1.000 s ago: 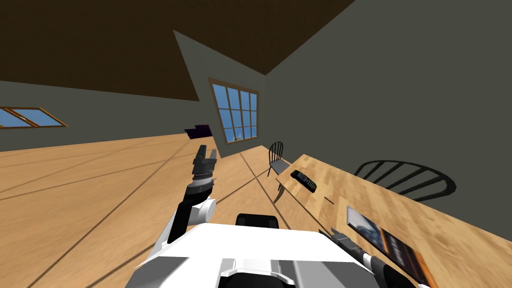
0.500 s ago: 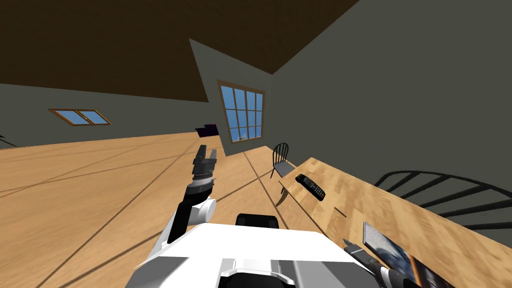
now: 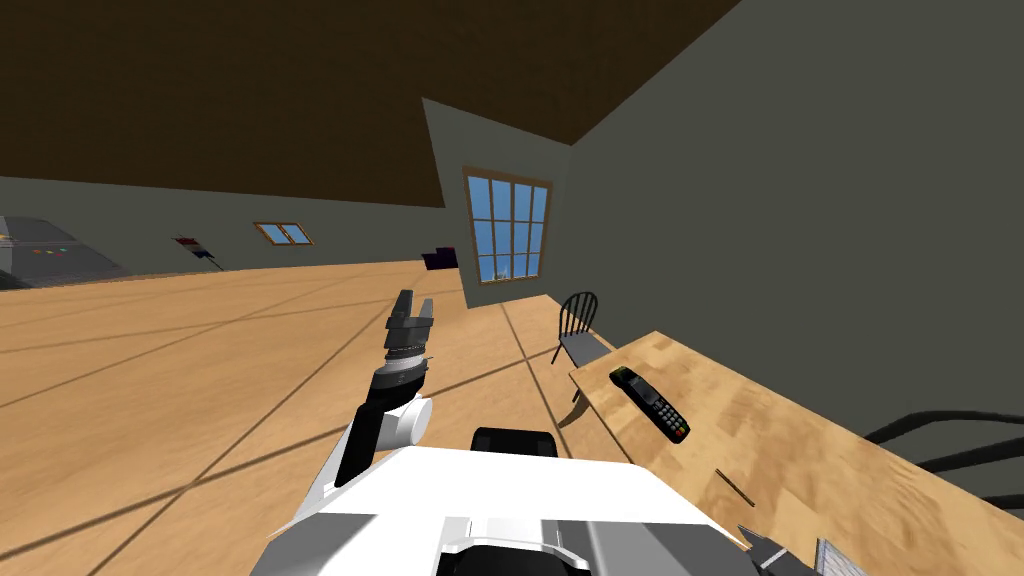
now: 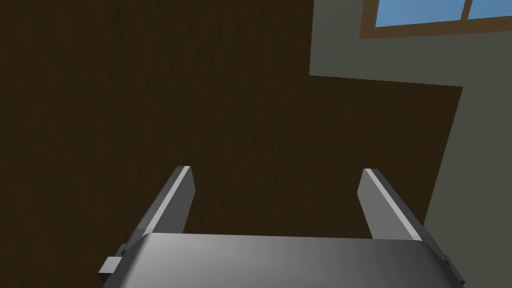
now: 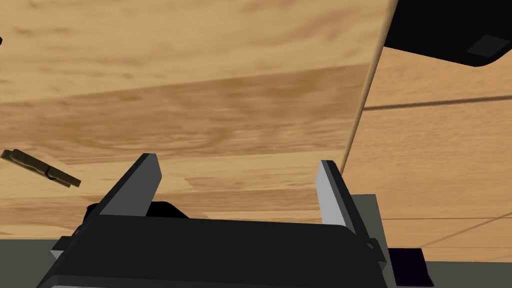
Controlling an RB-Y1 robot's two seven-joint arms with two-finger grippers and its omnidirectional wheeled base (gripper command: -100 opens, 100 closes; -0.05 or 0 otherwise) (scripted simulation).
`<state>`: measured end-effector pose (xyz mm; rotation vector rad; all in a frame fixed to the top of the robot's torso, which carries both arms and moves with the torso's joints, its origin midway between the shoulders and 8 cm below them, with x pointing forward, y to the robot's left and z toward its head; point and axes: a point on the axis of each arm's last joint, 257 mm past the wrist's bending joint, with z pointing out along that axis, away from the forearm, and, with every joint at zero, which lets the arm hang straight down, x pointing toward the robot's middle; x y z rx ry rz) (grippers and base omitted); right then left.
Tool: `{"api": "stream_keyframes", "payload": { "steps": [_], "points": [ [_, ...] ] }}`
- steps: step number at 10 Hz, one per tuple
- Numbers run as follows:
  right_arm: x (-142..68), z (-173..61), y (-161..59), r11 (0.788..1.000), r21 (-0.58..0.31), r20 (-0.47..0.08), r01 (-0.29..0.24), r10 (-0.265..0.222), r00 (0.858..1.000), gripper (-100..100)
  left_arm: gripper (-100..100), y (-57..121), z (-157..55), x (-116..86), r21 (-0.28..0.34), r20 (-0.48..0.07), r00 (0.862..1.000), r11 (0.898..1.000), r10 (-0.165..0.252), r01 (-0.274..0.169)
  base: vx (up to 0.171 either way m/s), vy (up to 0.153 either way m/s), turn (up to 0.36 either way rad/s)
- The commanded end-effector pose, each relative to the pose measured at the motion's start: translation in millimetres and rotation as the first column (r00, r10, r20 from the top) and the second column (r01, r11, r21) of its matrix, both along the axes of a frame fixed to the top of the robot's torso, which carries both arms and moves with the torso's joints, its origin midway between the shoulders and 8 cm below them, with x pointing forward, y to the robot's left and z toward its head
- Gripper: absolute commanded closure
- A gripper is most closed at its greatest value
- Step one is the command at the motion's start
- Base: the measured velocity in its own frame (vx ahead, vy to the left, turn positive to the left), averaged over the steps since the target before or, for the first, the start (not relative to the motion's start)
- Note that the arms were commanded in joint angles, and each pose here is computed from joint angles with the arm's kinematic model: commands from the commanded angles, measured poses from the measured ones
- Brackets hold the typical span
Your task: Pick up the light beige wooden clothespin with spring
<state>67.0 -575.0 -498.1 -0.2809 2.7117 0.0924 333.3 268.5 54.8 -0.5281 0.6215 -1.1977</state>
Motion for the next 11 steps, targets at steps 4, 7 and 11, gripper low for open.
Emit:
{"api": "stream_keyframes", "payload": {
  "steps": [4,7,11],
  "points": [
    [-57.0,9.4,-42.1,0.996,-0.074,-0.153,-0.052,0.041,0.987,-100,0,0.1,-0.1,0.0,0.000,0.000,1.000,1.000,0.000,0.000,0.050,-0.094,0.206],
    [-80.2,11.0,-52.2,0.993,-0.088,-0.212,-0.073,0.053,0.976,-100,0,0.0,0.0,0.0,0.000,0.000,1.000,1.000,0.000,0.000,0.029,-0.056,0.168],
    [-98.7,10.3,-56.5,0.993,-0.090,-0.256,-0.081,0.055,0.965,-100,0,0.1,-0.1,0.0,0.000,0.000,1.000,1.000,0.000,0.000,0.032,-0.093,0.137]
  ]
}}
